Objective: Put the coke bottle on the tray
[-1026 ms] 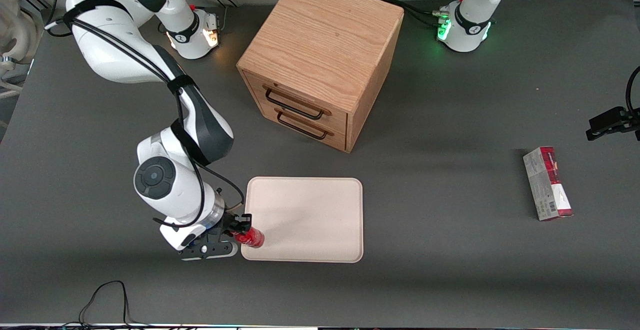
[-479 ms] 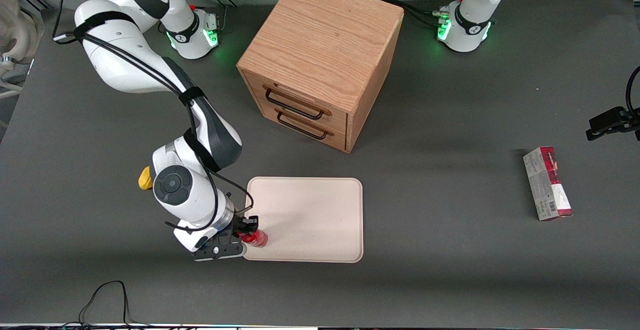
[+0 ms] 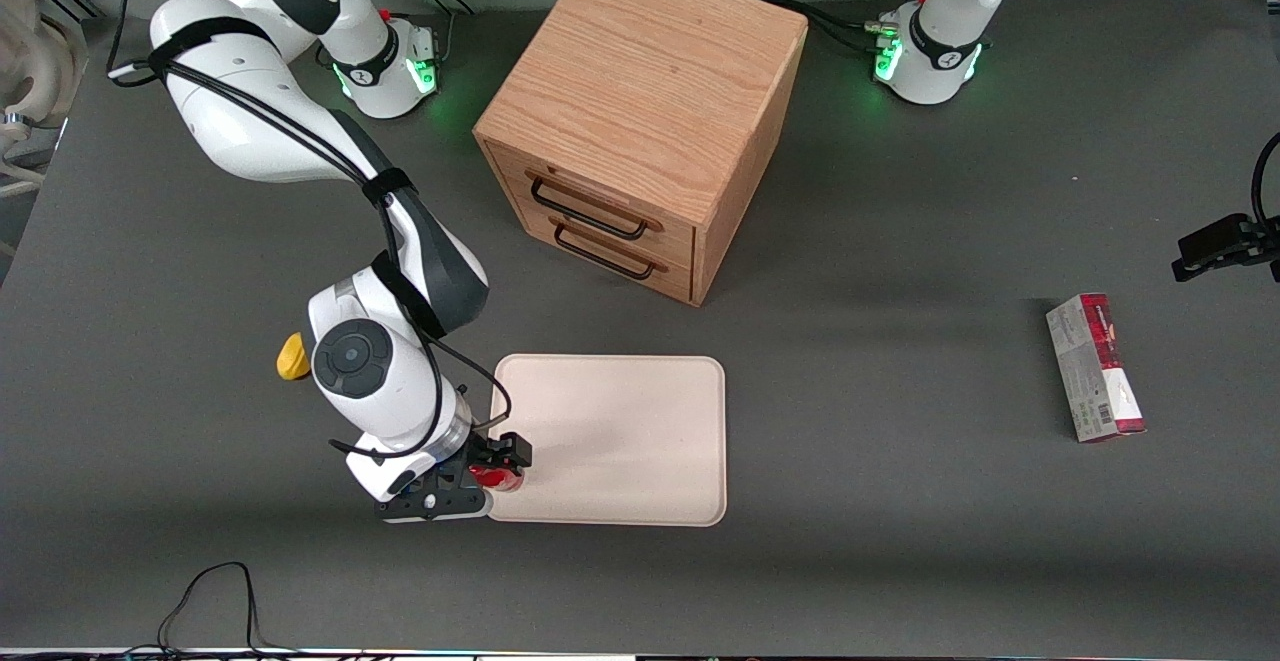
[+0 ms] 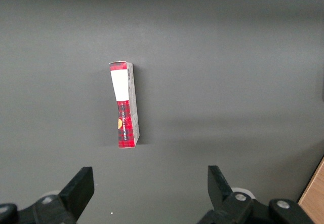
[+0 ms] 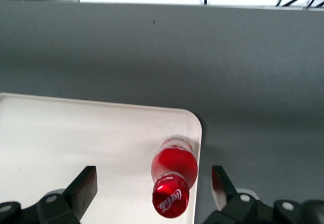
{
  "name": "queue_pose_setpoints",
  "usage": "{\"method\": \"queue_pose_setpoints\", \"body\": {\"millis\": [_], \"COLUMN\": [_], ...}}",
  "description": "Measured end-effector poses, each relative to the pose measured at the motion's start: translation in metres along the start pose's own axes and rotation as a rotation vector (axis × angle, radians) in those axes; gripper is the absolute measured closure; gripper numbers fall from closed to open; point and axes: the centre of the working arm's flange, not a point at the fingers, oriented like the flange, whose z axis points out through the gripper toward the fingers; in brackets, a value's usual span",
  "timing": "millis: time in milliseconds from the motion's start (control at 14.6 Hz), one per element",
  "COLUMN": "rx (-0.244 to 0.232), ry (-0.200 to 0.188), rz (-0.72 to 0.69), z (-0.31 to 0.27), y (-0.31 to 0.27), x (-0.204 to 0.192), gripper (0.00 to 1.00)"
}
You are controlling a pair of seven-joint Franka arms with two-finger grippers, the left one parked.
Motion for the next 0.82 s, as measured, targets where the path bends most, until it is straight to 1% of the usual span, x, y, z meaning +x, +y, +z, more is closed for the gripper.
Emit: {"method": "queue_pose_setpoints", "body": {"millis": [68, 137, 274, 342, 410, 479, 615, 752, 821], "rx": [-0.011, -0.042, -0.112, -0.130, -0.126, -0.112, -0.095, -0.103, -0.106], "ry": [0.006, -0.012, -0.062, -0.086, -0.110, -0.129, -0.158, -0.191, -0.202], "rz": [0.003, 0.010, 0.028, 0.027, 0.022, 0.013, -0.014, 0.000, 0.018], "z": [-0.011, -0.027, -0.070, -0.096, -0.122, -0.144, -0.184, -0.218, -0.232], "y": [0.003, 0.011, 0.033, 0.048, 0.067, 0.089, 0.145, 0.195, 0.213], "x": [0.003, 0.003, 0.003, 0.002, 0.000, -0.004, -0.018, -0.042, -0.056], "gripper": [0.00, 0.00, 0.00, 0.00, 0.00, 0.00, 0.00, 0.00, 0.00]}}
